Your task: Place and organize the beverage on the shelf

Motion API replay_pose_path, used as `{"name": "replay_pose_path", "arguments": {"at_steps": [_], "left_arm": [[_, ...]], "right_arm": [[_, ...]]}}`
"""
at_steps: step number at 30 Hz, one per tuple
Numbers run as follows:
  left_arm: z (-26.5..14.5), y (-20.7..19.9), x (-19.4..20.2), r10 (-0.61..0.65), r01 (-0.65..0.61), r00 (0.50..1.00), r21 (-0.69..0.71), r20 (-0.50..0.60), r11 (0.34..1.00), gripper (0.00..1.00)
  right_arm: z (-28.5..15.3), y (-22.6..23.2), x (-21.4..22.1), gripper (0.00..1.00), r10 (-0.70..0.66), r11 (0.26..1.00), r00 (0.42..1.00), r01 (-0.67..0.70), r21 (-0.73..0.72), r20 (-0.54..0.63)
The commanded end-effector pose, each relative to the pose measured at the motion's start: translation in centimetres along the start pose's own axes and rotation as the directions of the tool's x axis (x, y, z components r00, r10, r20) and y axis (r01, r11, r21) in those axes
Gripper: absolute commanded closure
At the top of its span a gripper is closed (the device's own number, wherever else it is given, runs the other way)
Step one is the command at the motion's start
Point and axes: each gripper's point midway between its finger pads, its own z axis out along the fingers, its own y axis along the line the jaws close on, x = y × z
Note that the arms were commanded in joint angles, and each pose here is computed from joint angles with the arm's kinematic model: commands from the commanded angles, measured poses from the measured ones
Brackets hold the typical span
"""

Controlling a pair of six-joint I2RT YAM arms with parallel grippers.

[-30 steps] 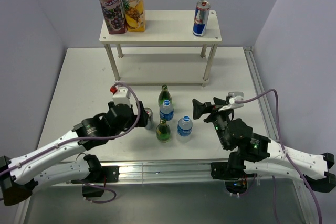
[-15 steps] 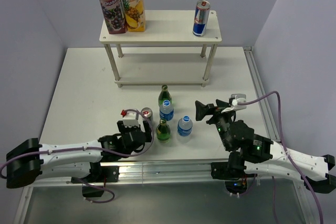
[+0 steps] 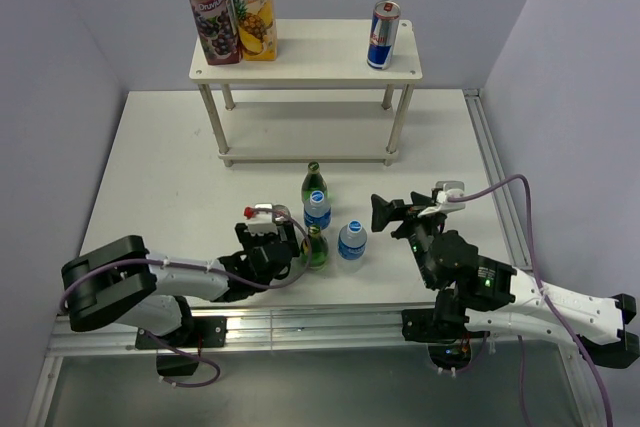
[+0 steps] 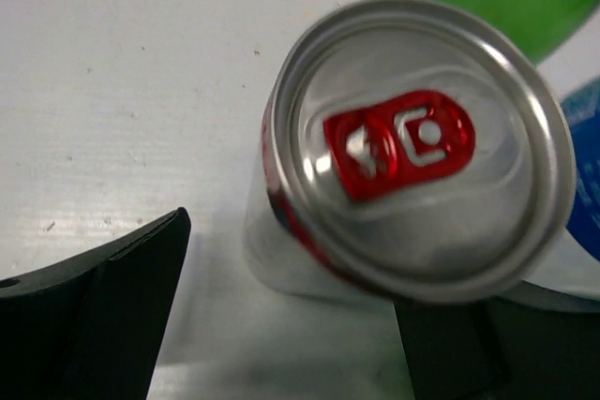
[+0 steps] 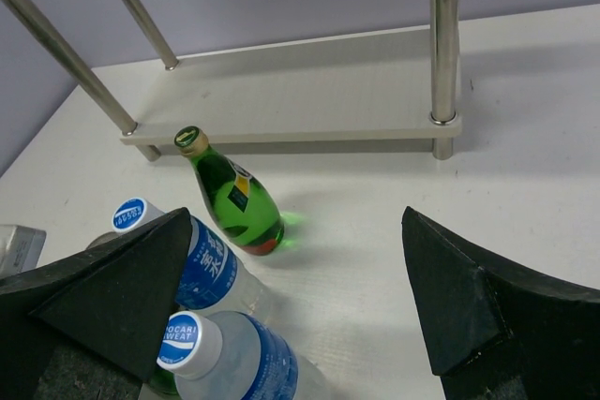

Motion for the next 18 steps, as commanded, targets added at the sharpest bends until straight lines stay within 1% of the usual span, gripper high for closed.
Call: {"name": "replay_pose_path", "arguments": {"at_steps": [1, 6, 8, 10, 11, 12, 13, 14, 15, 16, 17, 18], "left_arm": [[1.7, -1.3, -2.5, -0.057, 0.055, 0.996, 0.034, 0.067, 0.998, 0.11], [3.9, -1.0, -3.4, -0.048, 0.046, 0.996, 0.026, 0.076, 0.999, 0.16], [4.4, -1.1, -3.7, -0.043, 0.042, 0.996, 0.023, 0.080, 0.999, 0.20], [4.9, -1.0, -3.6, -0.032, 0.031, 0.997, 0.014, 0.077, 0.999, 0.28], [5.0, -1.2, -3.8, -0.034, 0.033, 0.996, 0.010, 0.082, 0.999, 0.47], [5.1, -1.1, -3.8, -0.031, 0.030, 0.996, 0.004, 0.079, 1.000, 0.58], [5.2, -1.0, -3.8, -0.024, 0.024, 0.997, 0.000, 0.075, 1.000, 0.76], [5.2, -1.3, -4.2, -0.029, 0.029, 0.996, -0.004, 0.081, 1.000, 0.85], [5.0, -1.5, -4.8, -0.039, 0.039, 0.996, 0.000, 0.085, 0.999, 0.90], [4.9, -0.9, -4.5, -0.010, 0.012, 0.998, -0.033, 0.061, 0.999, 0.95], [4.9, -1.6, -5.9, -0.019, 0.022, 0.997, -0.038, 0.072, 0.999, 1.00], [4.3, -1.1, -6.2, 0.023, -0.020, 0.999, -0.066, 0.043, 0.998, 1.00]], "right_arm": [[0.0, 0.0, -0.2, 0.00, 0.018, 1.000, 1.000, -0.019, 0.009, 0.015], [0.2, 0.3, 0.1, 0.00, 0.005, 1.000, 1.000, -0.005, 0.004, 0.012], [0.3, 0.4, 0.2, 0.00, 0.003, 1.000, 1.000, -0.003, 0.003, 0.013], [0.4, 0.5, 0.3, 0.00, -0.001, 1.000, 1.000, 0.001, 0.004, 0.012], [0.4, 0.5, 0.3, 0.00, -0.002, 1.000, 1.000, 0.002, 0.006, 0.011], [0.4, 0.5, 0.4, 0.00, -0.008, 1.000, 1.000, 0.008, 0.008, 0.010], [0.4, 0.5, 0.3, 0.00, -0.010, 1.000, 1.000, 0.010, 0.006, 0.011], [0.4, 0.5, 0.3, 0.00, -0.006, 1.000, 1.000, 0.006, 0.005, 0.012], [0.4, 0.4, 0.4, 0.00, -0.007, 1.000, 1.000, 0.007, 0.007, 0.011], [0.4, 0.4, 0.4, 0.00, -0.006, 1.000, 1.000, 0.006, 0.005, 0.012], [0.4, 0.4, 0.3, 0.00, -0.006, 1.000, 1.000, 0.006, 0.007, 0.012], [0.3, 0.3, 0.3, 0.00, -0.003, 1.000, 1.000, 0.003, 0.010, 0.014]]}}
